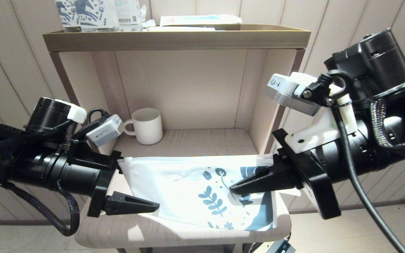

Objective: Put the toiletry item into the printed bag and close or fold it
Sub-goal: Hand it to the other hand

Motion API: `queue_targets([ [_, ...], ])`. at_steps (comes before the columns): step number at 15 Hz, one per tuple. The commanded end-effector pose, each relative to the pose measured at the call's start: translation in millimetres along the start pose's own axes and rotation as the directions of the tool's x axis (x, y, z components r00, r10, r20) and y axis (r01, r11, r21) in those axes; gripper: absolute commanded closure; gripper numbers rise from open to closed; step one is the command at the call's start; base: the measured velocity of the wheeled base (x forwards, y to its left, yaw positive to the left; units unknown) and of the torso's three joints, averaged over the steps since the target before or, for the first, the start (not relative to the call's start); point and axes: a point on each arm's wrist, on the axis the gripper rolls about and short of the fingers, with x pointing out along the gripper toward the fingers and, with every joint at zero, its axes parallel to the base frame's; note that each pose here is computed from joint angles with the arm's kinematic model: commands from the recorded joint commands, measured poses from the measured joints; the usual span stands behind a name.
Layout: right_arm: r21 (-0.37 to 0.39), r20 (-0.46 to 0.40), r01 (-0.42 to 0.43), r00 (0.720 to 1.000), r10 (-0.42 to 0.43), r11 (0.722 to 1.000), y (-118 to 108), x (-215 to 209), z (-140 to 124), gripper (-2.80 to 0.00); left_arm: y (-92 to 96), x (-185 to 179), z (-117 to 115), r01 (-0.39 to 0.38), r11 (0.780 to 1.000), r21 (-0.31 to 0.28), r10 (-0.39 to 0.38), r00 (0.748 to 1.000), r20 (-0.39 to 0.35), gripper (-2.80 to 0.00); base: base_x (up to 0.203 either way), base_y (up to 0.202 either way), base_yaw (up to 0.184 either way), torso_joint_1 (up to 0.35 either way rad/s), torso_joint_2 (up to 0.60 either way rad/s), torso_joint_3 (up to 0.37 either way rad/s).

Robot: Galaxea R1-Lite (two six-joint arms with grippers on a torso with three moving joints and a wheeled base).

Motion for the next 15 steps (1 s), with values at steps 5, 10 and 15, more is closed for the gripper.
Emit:
queue_targets([
  [5, 0.001, -0.001, -0.007, 1.0, 0.007, 1.0, -0.3, 0.8, -0.1, 0.0, 0.7, 0.9, 0.0, 0.006, 1.0, 0.002, -0.006, 1.0, 0.001, 0.0, 0.0, 0.0, 0.0, 0.0, 0.0, 0.0],
  [10, 0.01, -0.013, -0.012, 1.0, 0.012, 1.0, -0.4, 2.8, -4.0, 0.0, 0.1, 1.3, -1.5, 0.024, 1.0, 0.008, -0.024, 1.0, 0.007, 0.0, 0.0, 0.0, 0.0, 0.0, 0.0, 0.0],
  [15, 0.005, -0.018, -0.003, 1.0, 0.003, 1.0, -1.6, 3.4, -4.6, 0.0, -1.2, 0.4, -0.9, 0.024, 1.0, 0.01, -0.025, 1.0, 0.01, 0.0, 0.0, 0.0, 0.0, 0.0, 0.0, 0.0],
])
